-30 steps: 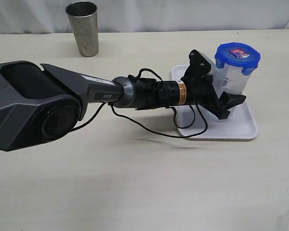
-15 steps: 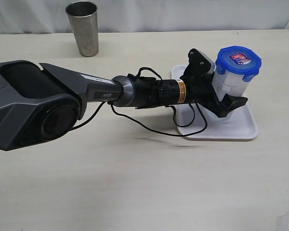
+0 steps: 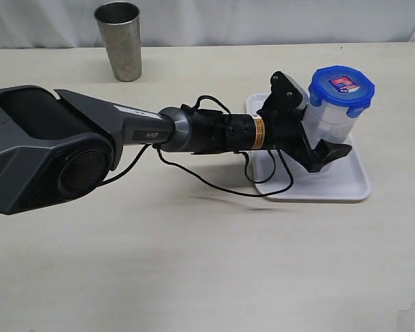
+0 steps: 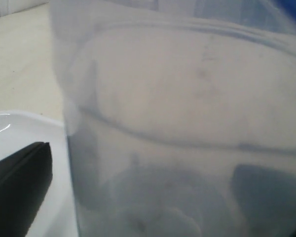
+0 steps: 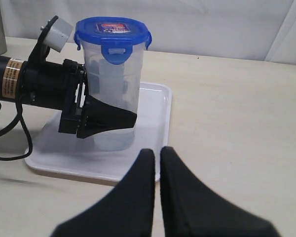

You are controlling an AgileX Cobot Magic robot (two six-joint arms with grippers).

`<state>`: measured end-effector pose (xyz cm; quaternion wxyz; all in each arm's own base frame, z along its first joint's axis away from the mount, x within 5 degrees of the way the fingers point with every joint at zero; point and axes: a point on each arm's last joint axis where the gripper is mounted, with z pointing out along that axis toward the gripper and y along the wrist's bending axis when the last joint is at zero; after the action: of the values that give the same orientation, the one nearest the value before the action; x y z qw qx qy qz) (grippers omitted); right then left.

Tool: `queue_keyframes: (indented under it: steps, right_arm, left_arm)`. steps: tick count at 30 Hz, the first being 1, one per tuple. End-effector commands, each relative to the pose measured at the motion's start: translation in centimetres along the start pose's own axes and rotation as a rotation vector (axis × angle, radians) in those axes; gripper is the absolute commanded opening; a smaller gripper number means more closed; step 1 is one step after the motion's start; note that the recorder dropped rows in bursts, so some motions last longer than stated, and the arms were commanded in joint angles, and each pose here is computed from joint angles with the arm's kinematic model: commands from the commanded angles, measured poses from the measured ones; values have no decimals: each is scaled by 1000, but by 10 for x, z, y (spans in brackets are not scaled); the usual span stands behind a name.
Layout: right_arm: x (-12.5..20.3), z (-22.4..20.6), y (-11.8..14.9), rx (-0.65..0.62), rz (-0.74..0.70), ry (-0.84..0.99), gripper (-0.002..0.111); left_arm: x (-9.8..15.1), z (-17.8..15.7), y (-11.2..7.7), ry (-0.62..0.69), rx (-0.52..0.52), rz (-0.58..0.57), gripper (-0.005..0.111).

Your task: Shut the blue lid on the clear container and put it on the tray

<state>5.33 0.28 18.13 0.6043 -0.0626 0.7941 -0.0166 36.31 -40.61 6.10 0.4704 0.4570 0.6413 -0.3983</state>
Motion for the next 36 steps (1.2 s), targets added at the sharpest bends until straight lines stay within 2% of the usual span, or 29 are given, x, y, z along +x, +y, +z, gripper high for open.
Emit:
queue_keyframes:
  steps: [1,6,17,21,23,26,29,33,36]
  right_arm:
    - [-1,0,0,4,0,-14,4]
    - [-1,0,0,4,0,-14,4]
    - [-1,0,0,4,0,-14,4]
    - [-1,0,0,4,0,-14,4]
    - [-1,0,0,4,0,-14,4]
    - [-1,0,0,4,0,-14,4]
    - [-1,0,0,4,0,-14,4]
    - [-1,0,0,4,0,-14,4]
    - [-1,0,0,4,0,-14,4]
  left_arm:
    - [-5,-2,4,0,3,25,93]
    - [-7,-3,1,-23,29,27,93]
    - [-5,-3,4,0,6,-5,93]
    - [-1,-3,8,46,-45,-111,93]
    - [0,-3,7,65,-32,-92,93]
    - [-3,-5,2,120,21,20,93]
    - [-10,-7,4,149,-3,-46,93]
    - [-21,-12,5,186,-26,22,93]
    - [-29,-14,6,179,-28,15,93]
